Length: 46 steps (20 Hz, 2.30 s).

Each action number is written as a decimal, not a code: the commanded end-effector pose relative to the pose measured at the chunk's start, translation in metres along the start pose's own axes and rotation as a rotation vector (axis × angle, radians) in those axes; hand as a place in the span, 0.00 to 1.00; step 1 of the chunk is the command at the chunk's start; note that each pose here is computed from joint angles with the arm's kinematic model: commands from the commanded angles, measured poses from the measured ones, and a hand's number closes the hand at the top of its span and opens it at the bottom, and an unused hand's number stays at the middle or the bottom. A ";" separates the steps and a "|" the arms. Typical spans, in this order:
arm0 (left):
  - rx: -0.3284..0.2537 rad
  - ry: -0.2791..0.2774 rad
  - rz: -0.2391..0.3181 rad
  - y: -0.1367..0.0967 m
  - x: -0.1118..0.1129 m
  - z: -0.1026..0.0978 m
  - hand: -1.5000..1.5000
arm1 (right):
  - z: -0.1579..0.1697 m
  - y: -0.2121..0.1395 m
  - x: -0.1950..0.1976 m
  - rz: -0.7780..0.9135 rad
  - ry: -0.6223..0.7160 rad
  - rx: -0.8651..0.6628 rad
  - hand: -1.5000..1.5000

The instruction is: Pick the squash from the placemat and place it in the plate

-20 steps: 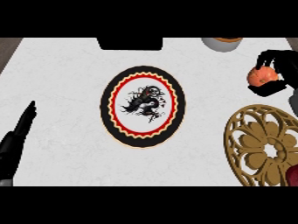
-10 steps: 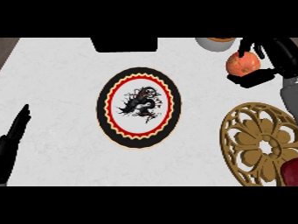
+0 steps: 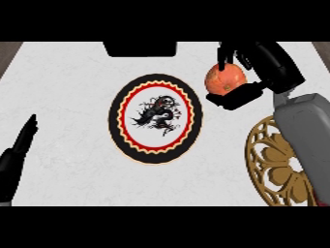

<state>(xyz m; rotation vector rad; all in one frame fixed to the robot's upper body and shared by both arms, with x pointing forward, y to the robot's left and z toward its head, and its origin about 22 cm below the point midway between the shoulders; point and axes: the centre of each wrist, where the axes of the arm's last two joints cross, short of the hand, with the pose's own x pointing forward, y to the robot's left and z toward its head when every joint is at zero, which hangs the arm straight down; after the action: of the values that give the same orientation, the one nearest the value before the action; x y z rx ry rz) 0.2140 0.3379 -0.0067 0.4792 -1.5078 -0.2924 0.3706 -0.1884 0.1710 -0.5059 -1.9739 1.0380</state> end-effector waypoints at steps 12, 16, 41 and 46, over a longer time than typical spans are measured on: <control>-0.026 -0.019 -0.003 0.001 0.012 -0.017 0.50 | -0.065 0.122 0.069 -0.014 0.079 0.236 1.00; -0.020 -0.016 -0.006 0.002 0.000 -0.003 0.50 | -0.069 0.137 0.058 -0.036 0.109 0.262 1.00; -0.013 -0.026 0.003 -0.009 0.004 0.001 0.50 | -0.055 0.138 -0.005 -0.572 0.420 -0.209 0.00; -0.022 -0.014 0.012 -0.001 0.014 -0.010 0.50 | -0.012 0.096 -0.074 -0.716 0.374 -0.307 0.00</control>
<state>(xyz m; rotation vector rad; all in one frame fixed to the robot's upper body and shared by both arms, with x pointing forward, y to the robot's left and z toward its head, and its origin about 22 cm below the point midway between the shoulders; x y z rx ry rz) 0.2212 0.3345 -0.0022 0.4613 -1.5156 -0.2982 0.4191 -0.1324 0.0737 -0.1471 -1.7251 0.2907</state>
